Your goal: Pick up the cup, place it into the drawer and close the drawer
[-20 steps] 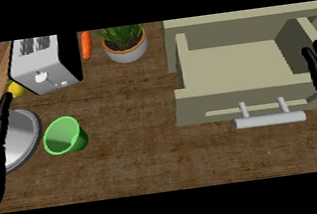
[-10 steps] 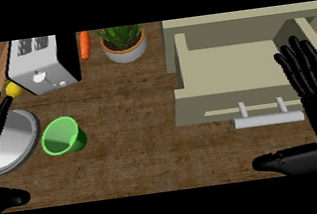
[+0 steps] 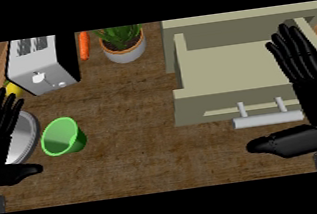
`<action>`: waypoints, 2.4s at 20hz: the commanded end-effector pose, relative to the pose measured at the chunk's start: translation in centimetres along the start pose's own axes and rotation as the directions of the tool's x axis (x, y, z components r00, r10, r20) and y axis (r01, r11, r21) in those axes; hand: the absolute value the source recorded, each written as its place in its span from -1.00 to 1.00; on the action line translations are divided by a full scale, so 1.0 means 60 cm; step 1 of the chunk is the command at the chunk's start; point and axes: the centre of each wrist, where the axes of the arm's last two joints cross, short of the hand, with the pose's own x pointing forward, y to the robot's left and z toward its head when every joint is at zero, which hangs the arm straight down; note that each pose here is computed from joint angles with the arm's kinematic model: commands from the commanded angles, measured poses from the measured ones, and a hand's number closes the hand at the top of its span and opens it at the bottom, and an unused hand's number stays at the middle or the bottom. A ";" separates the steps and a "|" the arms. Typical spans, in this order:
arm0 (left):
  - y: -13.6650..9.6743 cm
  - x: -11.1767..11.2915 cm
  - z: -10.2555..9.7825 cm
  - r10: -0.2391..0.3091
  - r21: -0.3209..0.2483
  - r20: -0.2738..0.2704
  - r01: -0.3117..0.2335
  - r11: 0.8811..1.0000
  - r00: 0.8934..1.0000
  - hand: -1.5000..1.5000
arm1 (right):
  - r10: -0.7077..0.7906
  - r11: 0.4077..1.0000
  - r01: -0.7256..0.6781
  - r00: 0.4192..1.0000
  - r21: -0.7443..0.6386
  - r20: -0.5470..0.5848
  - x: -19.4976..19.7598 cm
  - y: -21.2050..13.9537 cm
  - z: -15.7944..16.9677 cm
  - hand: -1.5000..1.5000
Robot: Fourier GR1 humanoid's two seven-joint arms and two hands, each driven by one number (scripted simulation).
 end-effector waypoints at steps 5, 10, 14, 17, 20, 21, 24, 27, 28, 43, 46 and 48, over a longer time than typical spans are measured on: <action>0.055 -0.073 -0.007 -0.034 0.051 -0.074 0.038 0.998 0.997 -1.00 | 0.011 1.000 -0.012 1.000 0.008 0.011 -0.002 -0.007 -0.027 -1.00; 0.092 -0.129 0.025 -0.064 0.073 -0.117 0.073 0.995 0.991 -1.00 | 0.015 1.000 -0.014 0.999 -0.005 0.034 -0.003 -0.046 -0.026 -1.00; 0.064 -0.179 0.030 -0.049 0.068 -0.142 0.059 0.996 0.989 -1.00 | 0.014 1.000 -0.014 1.000 -0.002 0.026 0.030 -0.038 -0.028 -1.00; 0.088 -0.192 0.031 -0.053 0.098 -0.161 0.069 0.993 0.986 -1.00 | -0.001 1.000 0.001 1.000 -0.020 0.014 0.039 -0.013 -0.038 -1.00; 0.097 -0.220 0.061 -0.075 0.095 -0.158 0.091 0.991 0.985 -1.00 | 0.019 1.000 -0.019 0.999 0.002 0.044 0.015 -0.029 -0.049 -1.00; 0.091 -0.231 0.071 -0.089 0.086 -0.167 0.104 0.991 0.982 -1.00 | -0.001 1.000 0.001 1.000 0.008 0.028 -0.005 -0.035 -0.050 -1.00; 0.096 -0.233 0.062 -0.082 0.104 -0.135 0.096 0.990 0.987 -1.00 | 0.011 1.000 -0.012 0.999 0.019 0.040 0.038 -0.027 -0.068 -1.00; 0.106 -0.243 0.099 -0.077 0.117 -0.122 0.092 0.989 0.990 -1.00 | 0.012 1.000 -0.012 1.000 0.014 0.024 -0.004 -0.034 -0.030 -1.00; 0.073 -0.259 0.078 -0.079 0.128 -0.107 0.093 0.987 0.991 -1.00 | 0.011 1.000 -0.012 0.999 0.023 0.032 0.035 -0.025 -0.030 -1.00; 0.055 -0.262 0.050 -0.067 0.079 -0.055 0.071 0.994 0.996 -1.00 | 0.012 1.000 -0.013 1.000 0.024 0.012 0.018 -0.037 -0.052 -1.00; 0.036 -0.281 0.069 -0.051 0.059 -0.054 0.055 0.997 0.997 -1.00 | 0.033 0.999 -0.033 0.999 0.016 0.015 0.010 -0.040 -0.055 -1.00; 0.037 -0.273 0.048 -0.037 0.072 -0.075 0.042 0.997 0.997 -1.00 | 0.027 0.999 -0.028 0.999 0.028 0.041 0.034 -0.035 -0.061 -1.00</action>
